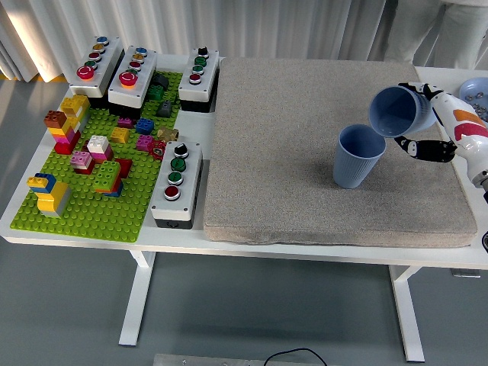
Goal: Pick cup pour cup place
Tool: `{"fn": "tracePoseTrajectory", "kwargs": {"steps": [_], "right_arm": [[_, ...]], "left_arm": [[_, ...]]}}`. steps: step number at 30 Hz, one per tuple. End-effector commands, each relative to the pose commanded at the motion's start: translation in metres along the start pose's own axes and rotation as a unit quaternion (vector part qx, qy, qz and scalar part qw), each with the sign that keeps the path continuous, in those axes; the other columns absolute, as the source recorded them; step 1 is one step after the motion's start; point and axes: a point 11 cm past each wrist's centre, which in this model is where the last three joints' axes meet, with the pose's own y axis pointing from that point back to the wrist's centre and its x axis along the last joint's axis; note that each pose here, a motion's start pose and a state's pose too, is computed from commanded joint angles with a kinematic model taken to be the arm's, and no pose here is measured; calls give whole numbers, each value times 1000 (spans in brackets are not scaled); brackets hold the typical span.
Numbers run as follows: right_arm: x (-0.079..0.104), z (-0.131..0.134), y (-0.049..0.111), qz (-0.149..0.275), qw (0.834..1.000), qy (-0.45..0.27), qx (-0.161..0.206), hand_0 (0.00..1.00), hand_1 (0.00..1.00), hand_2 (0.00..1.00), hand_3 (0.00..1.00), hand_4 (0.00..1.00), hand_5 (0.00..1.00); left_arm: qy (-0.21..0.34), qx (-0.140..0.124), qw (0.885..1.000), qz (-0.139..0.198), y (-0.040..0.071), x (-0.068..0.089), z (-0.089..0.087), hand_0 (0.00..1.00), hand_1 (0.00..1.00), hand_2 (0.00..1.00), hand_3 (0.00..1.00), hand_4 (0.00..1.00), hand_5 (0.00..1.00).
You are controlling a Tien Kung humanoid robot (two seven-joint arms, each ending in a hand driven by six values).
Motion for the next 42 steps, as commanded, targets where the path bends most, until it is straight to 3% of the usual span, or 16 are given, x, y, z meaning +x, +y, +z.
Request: {"fn": "tracePoseTrajectory", "kwargs": {"steps": [42], "right_arm": [[-1,2,-3,31,998,20,45,735,642,519,568,610,2]], "left_arm": [[-1,1,1000,1,0,1,-1,724,771,823,665,507,943]]}}
